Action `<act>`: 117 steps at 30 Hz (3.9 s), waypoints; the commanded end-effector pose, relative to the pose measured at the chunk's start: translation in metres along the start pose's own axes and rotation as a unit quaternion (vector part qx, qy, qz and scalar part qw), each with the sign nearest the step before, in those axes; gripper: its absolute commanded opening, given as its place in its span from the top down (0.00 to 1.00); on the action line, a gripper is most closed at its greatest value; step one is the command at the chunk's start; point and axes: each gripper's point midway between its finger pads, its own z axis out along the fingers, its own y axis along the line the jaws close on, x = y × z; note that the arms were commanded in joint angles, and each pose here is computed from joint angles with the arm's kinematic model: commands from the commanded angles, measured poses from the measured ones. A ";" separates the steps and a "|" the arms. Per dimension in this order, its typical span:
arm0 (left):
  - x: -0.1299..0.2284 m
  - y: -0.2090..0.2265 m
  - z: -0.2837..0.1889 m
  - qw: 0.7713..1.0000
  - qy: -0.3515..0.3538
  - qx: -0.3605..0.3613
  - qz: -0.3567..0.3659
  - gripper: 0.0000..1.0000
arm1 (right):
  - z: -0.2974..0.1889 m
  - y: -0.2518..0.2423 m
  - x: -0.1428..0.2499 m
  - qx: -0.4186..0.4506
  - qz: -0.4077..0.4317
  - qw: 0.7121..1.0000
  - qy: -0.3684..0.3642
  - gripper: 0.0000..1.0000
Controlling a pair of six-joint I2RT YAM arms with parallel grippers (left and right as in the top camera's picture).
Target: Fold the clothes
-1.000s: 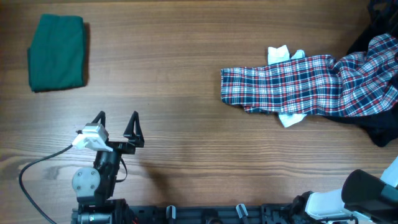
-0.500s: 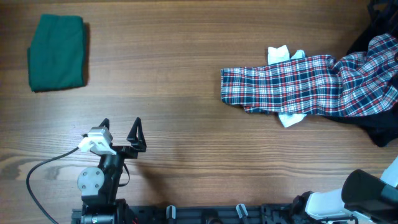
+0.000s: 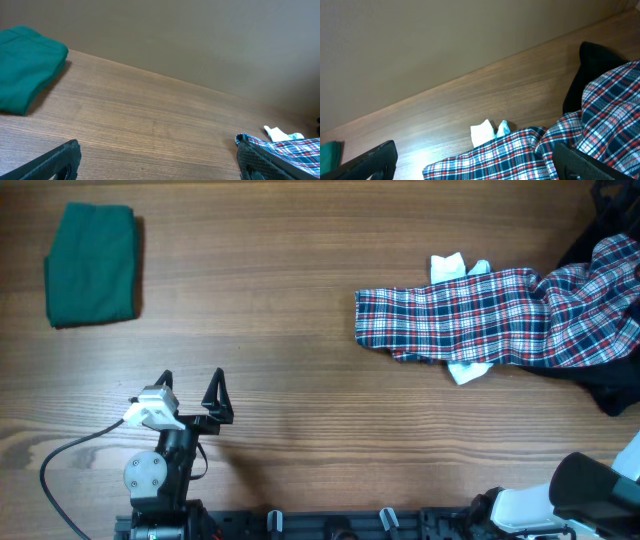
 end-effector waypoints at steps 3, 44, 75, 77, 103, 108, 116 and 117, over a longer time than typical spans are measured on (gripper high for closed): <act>0.001 0.004 0.000 1.000 -0.003 -0.009 -0.001 0.00 | 0.002 -0.001 -0.002 0.002 -0.010 1.000 -0.001 0.00; 0.001 0.005 0.000 1.000 -0.003 -0.009 -0.001 0.00 | -0.037 0.136 0.033 -0.072 -0.163 0.983 -0.032 0.00; 0.001 0.005 0.000 1.000 -0.003 -0.009 -0.001 0.00 | -0.025 0.056 0.267 -0.119 -0.271 0.888 -0.351 0.00; 0.001 0.005 0.000 1.000 -0.003 -0.009 -0.001 0.00 | -0.023 0.054 0.270 -0.119 -0.272 0.889 -0.350 0.00; 0.001 0.005 0.000 1.000 -0.003 -0.009 -0.001 0.00 | -0.005 0.022 0.287 -0.073 -0.185 0.932 -0.303 0.00; 0.001 0.005 0.000 1.000 -0.003 -0.009 -0.001 0.00 | -0.005 0.022 0.287 -0.073 -0.185 0.932 -0.303 0.00; 0.001 0.005 0.000 1.000 -0.003 -0.009 -0.001 0.00 | -0.005 0.022 0.287 -0.073 -0.185 0.932 -0.303 0.00; 0.001 0.005 0.000 1.000 -0.003 -0.009 -0.001 0.00 | -0.005 0.022 0.287 -0.073 -0.185 0.932 -0.303 0.00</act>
